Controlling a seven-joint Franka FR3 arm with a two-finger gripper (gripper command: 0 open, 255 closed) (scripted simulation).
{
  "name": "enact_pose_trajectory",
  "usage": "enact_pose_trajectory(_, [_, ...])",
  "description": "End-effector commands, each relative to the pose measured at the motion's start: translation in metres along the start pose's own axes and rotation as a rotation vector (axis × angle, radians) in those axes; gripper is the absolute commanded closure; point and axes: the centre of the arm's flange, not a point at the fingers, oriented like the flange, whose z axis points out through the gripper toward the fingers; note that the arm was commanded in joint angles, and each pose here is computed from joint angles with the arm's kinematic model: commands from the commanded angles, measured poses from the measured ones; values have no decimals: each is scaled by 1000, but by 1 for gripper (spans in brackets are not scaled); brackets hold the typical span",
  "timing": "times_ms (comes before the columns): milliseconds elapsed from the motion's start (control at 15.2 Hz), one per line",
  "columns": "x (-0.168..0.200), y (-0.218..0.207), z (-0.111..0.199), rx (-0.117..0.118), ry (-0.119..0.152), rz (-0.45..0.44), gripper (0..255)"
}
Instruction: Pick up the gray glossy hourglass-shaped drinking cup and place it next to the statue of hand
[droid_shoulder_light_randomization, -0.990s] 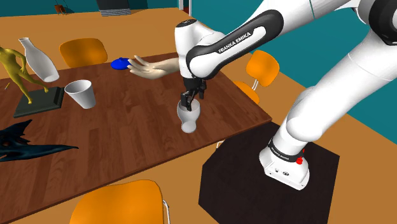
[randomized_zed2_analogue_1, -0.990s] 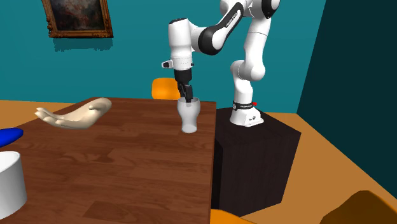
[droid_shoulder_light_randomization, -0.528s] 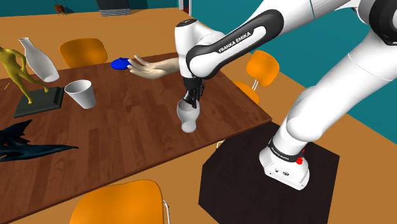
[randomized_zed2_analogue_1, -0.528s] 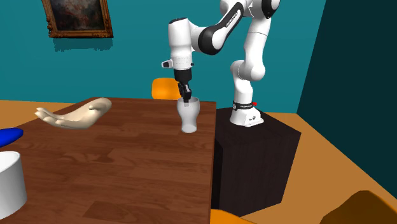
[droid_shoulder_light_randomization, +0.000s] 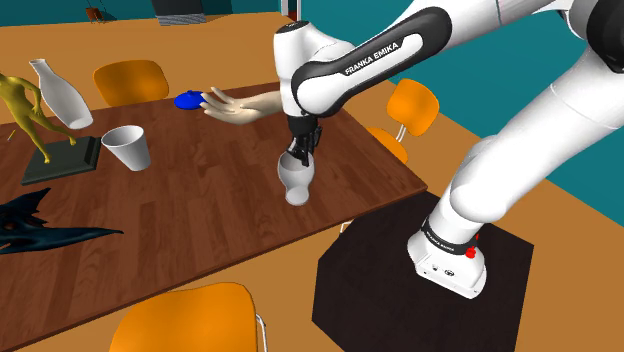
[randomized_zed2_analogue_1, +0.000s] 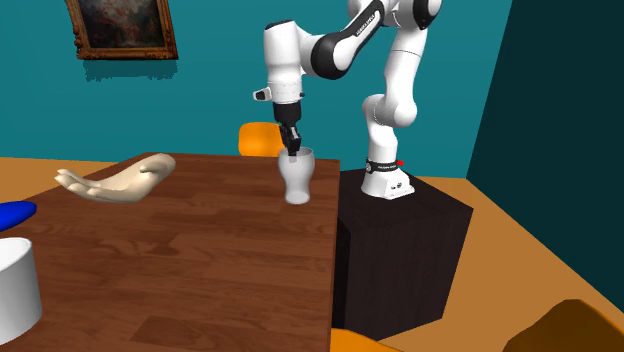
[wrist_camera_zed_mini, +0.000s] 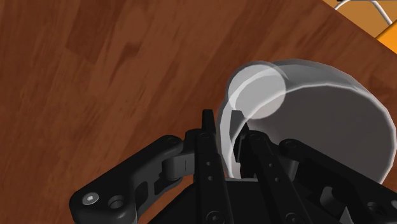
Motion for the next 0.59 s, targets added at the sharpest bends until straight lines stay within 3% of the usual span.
enact_pose_trajectory(0, [-2,1,-9,0,0,0,255])
enact_pose_trajectory(528, [-5,4,-51,0,0,0,255])
